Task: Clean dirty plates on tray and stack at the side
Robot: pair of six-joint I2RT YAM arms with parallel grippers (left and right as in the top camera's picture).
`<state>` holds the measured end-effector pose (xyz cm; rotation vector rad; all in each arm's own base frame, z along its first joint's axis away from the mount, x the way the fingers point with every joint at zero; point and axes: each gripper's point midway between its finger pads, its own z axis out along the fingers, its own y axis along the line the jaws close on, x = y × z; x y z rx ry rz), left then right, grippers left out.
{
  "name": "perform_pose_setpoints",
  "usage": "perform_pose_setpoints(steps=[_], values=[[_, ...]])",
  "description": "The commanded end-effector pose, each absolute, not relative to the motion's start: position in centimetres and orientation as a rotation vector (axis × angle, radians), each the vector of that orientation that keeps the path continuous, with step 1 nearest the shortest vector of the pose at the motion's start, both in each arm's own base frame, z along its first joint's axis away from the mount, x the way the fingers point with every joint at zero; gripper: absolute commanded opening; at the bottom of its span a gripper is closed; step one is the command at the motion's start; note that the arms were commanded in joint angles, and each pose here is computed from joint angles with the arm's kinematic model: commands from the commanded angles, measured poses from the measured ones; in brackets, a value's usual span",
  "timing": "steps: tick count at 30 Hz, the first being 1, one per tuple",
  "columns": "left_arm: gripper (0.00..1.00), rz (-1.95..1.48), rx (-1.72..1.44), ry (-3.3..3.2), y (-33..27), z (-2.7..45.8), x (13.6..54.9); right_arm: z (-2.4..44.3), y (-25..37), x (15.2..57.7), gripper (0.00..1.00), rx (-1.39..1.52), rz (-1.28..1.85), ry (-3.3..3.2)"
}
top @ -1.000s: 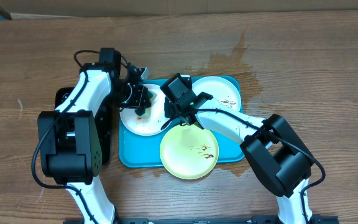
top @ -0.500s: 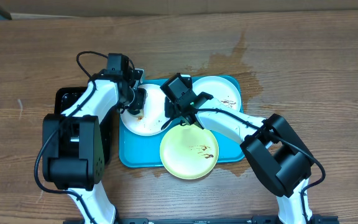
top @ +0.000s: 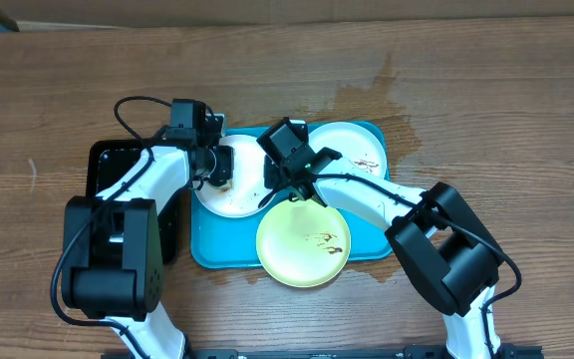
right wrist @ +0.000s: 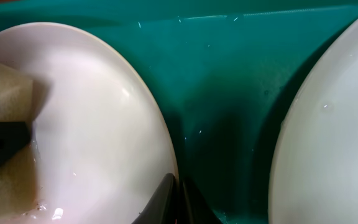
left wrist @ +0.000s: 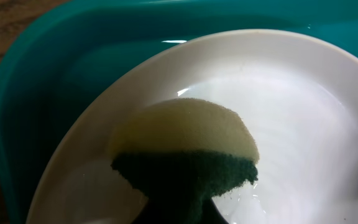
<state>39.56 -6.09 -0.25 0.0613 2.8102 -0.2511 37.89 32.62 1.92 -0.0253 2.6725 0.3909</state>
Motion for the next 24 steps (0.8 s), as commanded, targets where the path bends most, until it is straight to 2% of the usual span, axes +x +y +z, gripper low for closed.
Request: perform_pose_setpoints(steps=[1, 16, 24], values=[[0.04, -0.177, 0.045, 3.110, -6.6, -7.6, 31.6, 3.0, 33.8, 38.5, 0.05, -0.034, 0.453, 2.644], [0.04, -0.135, 0.121, 3.199, -9.8, -7.6, 28.6, 3.0, 33.8, 38.5, 0.05, -0.034, 0.455, 2.644], [0.04, 0.301, 0.090, 3.184, -5.0, -7.3, 28.4, 3.0, 34.1, 38.4, 0.05, -0.039, 0.471, 2.647]])
